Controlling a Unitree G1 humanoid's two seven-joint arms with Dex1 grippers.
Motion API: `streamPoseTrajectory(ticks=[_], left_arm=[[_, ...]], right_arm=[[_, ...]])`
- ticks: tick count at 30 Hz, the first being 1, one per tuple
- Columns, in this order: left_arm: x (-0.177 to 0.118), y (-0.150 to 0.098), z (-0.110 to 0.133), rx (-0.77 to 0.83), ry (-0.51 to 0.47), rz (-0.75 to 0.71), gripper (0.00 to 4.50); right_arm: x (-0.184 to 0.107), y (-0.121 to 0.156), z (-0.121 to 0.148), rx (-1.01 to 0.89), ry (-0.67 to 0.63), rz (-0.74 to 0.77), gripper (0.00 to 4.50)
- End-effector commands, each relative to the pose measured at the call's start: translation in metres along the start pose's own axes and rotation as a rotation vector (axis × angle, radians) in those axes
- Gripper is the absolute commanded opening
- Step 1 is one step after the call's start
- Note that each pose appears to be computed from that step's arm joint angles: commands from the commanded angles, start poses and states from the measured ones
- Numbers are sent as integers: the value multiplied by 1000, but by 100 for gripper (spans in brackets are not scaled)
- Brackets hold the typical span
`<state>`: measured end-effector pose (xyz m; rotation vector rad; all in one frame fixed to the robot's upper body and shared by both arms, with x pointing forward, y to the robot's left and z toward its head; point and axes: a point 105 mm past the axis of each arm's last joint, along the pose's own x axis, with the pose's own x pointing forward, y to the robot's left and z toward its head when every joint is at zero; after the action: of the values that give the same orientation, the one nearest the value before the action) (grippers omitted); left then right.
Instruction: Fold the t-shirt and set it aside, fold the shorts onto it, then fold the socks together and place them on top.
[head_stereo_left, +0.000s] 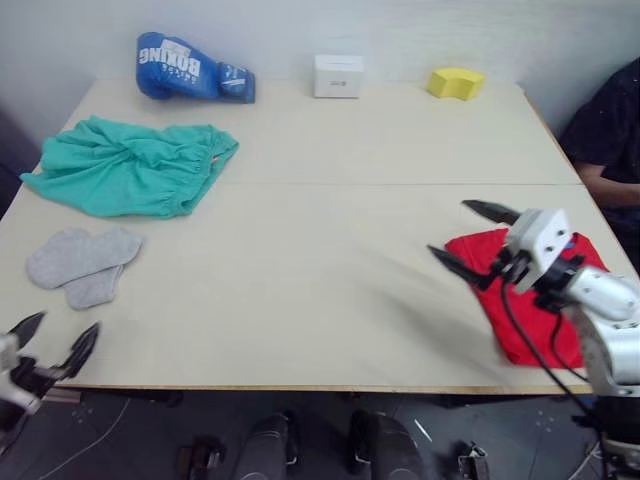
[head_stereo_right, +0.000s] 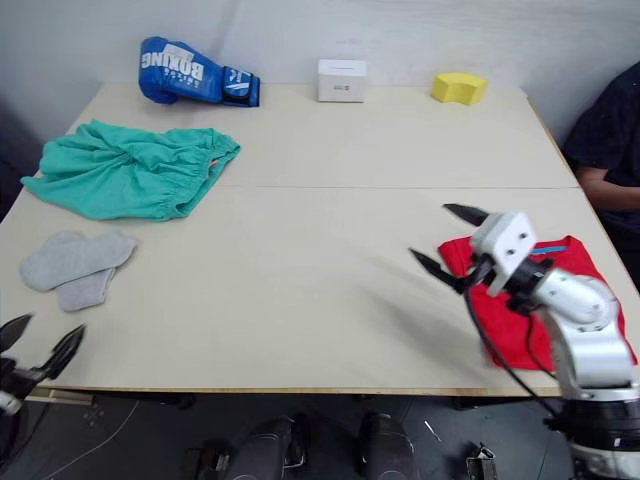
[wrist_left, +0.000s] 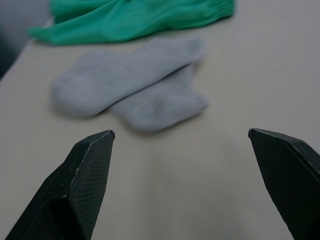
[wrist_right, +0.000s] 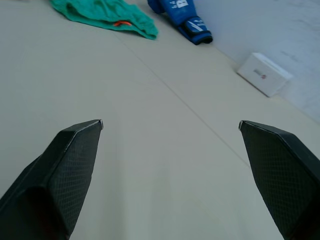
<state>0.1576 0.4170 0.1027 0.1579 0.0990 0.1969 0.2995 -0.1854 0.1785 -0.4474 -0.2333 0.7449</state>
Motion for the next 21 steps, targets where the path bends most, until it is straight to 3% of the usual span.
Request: streamPoseTrajectory(ticks=[1,3,6,10,12,17,21], left_arm=[[-14,24,0,-32,7,129,450],[-13,24,2,-43,17,118,450],[-6,19,10,-35,3,83,450],[63,-42,80,63,-67,-226,450],[90,-59,104,82,-90,-277,450],[150,-113,119,182,14,-483,450],[196,-131,128,250,45,-485,450]], right_arm=[[-8,29,8,-24,-74,111,448],[-16,47,8,-4,-114,154,448],[-22,50,6,-8,-128,137,448],[-27,43,2,-27,-118,58,448],[-24,38,3,-25,-128,29,448],[-10,35,9,-19,-162,27,448],[-1,34,16,-19,-179,24,448]])
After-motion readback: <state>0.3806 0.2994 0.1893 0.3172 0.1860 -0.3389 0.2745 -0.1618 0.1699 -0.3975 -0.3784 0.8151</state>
